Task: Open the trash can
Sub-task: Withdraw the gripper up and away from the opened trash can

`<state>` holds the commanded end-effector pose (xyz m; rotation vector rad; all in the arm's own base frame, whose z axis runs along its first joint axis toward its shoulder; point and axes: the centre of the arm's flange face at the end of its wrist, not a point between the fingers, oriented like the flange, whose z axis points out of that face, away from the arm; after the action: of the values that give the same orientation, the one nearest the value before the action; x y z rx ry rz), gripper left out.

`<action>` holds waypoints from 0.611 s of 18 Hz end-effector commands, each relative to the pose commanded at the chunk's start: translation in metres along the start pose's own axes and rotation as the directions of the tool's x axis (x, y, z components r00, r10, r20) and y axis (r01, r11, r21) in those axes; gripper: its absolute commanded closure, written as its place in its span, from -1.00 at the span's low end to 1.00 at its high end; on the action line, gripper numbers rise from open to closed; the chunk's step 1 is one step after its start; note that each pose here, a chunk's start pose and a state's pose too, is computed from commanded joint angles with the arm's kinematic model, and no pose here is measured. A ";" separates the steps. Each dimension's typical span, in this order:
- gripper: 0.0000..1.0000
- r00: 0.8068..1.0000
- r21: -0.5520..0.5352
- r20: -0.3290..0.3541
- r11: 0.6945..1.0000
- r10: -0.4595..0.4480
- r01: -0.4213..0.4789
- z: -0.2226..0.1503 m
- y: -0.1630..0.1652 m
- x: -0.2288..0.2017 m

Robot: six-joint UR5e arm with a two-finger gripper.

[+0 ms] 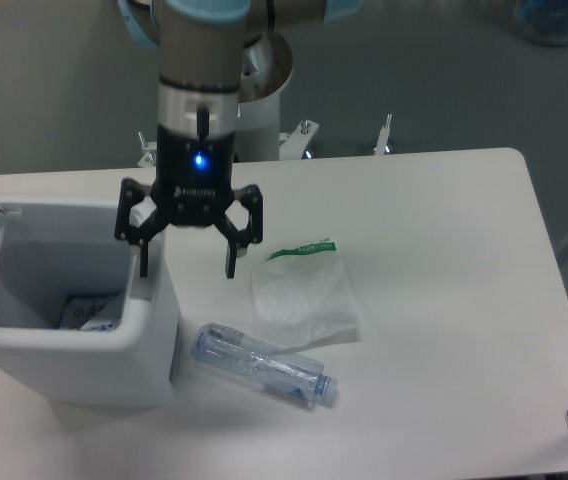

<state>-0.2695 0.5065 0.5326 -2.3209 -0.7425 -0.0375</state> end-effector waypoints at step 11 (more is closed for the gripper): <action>-1.00 0.973 0.010 0.202 0.993 0.110 -0.115 -0.024 -0.022 -0.103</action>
<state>-0.3628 0.4525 0.5413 -2.3654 -0.7038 0.2581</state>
